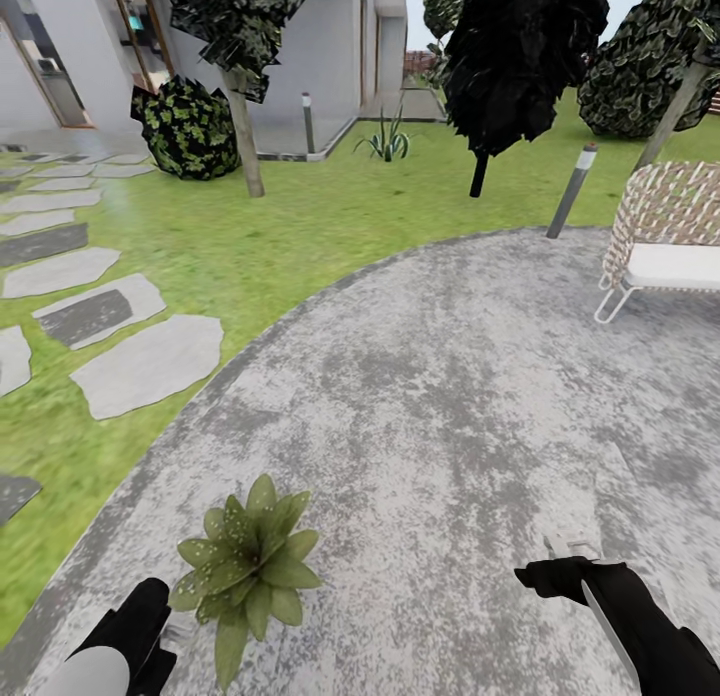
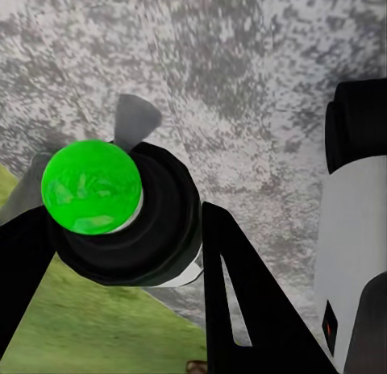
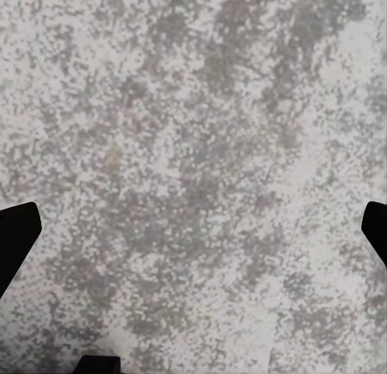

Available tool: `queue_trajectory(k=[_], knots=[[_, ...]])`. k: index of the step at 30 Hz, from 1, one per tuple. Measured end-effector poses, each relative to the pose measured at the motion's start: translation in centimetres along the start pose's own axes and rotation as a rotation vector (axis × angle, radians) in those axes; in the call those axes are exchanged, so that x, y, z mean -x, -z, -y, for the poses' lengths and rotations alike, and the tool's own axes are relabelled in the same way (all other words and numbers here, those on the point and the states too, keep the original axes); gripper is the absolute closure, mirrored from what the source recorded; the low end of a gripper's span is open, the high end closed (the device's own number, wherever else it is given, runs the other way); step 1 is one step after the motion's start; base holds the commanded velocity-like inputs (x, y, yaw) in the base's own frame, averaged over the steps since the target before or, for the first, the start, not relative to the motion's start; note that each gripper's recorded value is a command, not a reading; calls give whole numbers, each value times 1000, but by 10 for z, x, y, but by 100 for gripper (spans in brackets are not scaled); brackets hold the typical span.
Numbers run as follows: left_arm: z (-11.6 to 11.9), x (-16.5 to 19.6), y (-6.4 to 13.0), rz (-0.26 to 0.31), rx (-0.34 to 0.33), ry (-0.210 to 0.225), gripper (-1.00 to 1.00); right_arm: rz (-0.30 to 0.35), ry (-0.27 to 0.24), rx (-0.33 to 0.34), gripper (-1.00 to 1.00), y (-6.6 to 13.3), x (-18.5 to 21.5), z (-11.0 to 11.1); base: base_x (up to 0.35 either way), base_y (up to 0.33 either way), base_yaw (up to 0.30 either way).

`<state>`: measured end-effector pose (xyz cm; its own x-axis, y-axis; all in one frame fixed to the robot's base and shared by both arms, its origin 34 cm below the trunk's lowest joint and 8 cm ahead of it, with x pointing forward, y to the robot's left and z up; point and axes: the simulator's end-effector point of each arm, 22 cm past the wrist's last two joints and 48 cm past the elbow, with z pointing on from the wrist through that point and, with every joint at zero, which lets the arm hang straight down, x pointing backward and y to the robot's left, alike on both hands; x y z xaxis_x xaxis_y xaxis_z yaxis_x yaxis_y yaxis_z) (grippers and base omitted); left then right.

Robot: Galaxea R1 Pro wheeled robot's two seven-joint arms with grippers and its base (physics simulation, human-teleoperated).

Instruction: Pick up the pesticide atomizer in the garden and spray insectifuge to fully cover both potted plants in the garden.

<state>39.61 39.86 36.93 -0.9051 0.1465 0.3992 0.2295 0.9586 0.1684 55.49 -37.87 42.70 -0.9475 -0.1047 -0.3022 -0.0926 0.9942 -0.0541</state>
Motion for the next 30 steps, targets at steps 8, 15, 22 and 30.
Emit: queue_trajectory(k=[8,15,22,30], knots=[[1,0,0,0,-1,0,100,0,0,-1,-100,0,0,0,0,-8,6],[1,0,0,0,-1,-1,100,-2,0,-1,-100,-1,-1,0,92,-218,189],[2,0,-1,-2,-3,-2,100,-4,0,-1,-100,-1,-1,0,15,-87,50],[2,0,-1,-2,-3,-2,100,-4,0,-1,-100,-1,-1,1,0,-212,137]])
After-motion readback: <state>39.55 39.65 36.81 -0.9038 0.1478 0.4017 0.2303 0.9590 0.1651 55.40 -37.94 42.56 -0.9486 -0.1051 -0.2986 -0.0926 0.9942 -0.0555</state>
